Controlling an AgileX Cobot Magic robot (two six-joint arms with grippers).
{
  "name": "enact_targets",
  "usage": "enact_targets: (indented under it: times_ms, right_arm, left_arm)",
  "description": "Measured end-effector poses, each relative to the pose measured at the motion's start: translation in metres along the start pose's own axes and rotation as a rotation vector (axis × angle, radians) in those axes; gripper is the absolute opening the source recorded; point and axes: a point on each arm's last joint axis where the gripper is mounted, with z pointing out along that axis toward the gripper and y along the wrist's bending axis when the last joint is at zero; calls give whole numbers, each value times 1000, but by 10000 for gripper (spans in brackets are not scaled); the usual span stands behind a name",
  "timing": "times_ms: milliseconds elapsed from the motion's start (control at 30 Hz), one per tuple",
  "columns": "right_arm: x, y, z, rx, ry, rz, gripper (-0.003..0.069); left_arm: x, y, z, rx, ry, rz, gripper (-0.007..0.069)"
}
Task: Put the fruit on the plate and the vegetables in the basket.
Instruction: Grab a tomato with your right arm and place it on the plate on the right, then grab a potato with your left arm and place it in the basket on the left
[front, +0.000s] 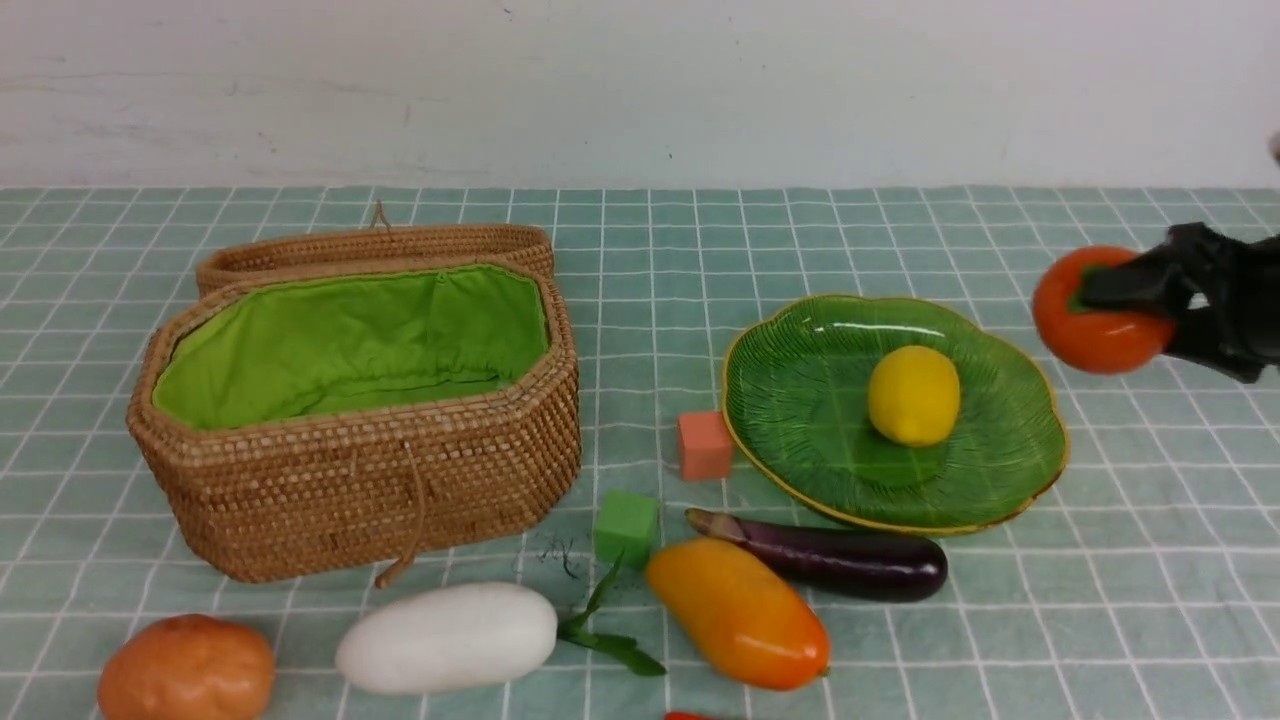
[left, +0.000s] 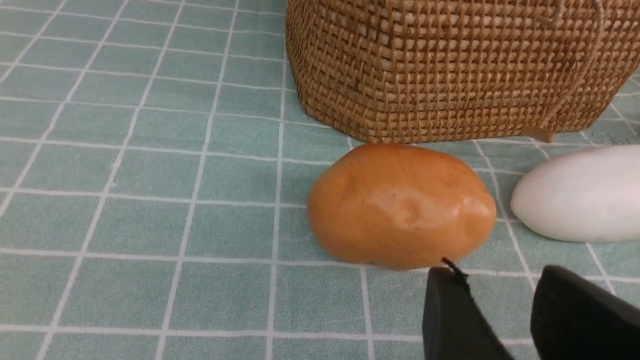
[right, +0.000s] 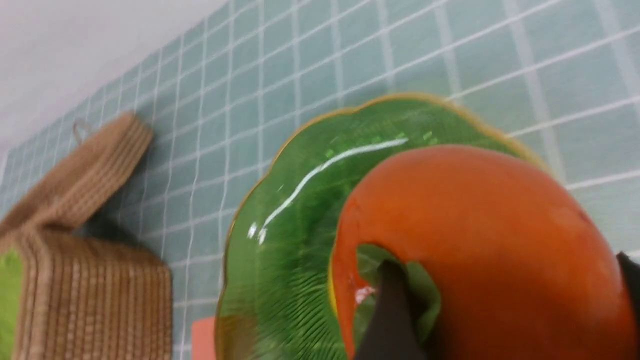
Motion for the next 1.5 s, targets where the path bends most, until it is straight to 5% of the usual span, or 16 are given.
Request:
enact_targets:
  times_ms: [367,567,667,1033,1300,1500]
  right_arm:
    - [37,18,61,27,111,-68,499]
    - [42,25,61,-20,154,-77,670]
    - [41,28,58,-33,162,-95,674]
    - [30,63,9,-77,171,-290,537]
    - [26,96,-68,30,170,-402,353]
    - [33,127,-114,13,98,-479,221]
  left_arm:
    - [0,0,0,0,0,0,239]
    - [0,0,0,0,0,0,239]
    - [0,0,0,0,0,0,239]
    - [0,0,0,0,0,0,239]
    - [0,0,0,0,0,0,239]
    - [0,0,0,0,0,0,239]
